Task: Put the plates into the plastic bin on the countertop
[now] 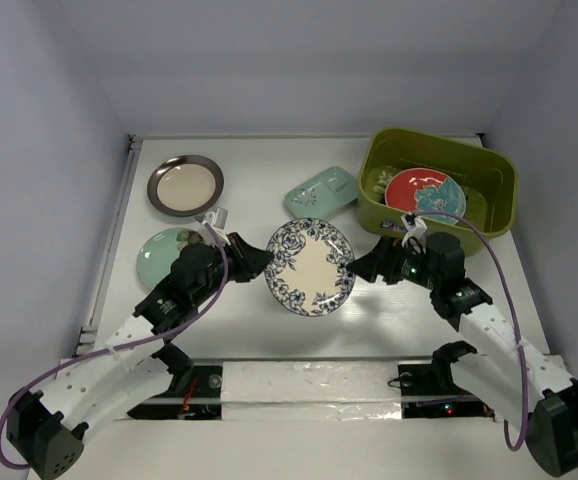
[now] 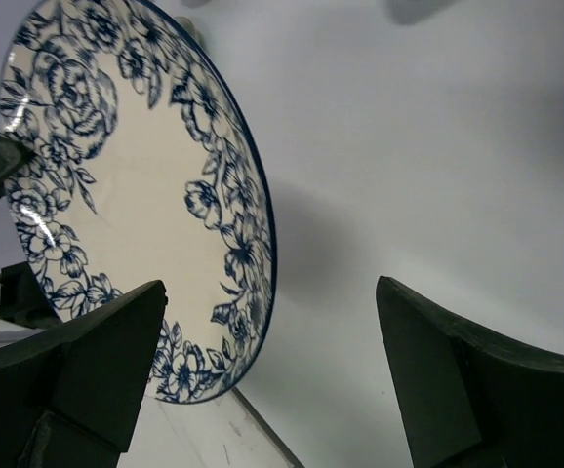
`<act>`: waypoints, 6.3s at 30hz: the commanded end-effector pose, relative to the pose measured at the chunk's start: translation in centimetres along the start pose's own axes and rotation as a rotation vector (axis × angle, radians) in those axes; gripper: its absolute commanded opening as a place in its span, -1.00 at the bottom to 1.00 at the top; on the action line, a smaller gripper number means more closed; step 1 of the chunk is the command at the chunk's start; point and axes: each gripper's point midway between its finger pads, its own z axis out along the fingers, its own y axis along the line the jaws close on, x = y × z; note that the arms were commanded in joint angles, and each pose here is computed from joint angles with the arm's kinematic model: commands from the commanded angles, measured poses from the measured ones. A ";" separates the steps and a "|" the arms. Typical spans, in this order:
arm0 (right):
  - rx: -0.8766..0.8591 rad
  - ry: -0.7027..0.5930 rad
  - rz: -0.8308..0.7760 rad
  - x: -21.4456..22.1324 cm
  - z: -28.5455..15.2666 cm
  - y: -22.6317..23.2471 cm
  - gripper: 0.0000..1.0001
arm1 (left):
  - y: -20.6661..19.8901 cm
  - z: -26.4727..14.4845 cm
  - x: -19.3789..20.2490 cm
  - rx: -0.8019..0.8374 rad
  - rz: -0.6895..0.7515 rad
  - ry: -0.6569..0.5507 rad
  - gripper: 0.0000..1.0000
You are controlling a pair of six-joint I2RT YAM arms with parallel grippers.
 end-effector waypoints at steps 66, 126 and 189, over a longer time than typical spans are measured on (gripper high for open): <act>0.839 -0.611 0.328 -25.8 -9.6 -22.7 -0.66 | -0.7 -14.3 -12.5 -0.148 0.273 -0.521 0.59; -0.144 0.284 0.294 12.6 36.4 13.7 -1.00 | 0.0 -15.2 -12.9 -0.181 0.250 -0.554 -0.51; 0.735 -0.644 0.357 -23.4 -9.3 -22.8 0.21 | 0.1 -6.9 -9.6 -0.169 0.119 -0.354 -0.03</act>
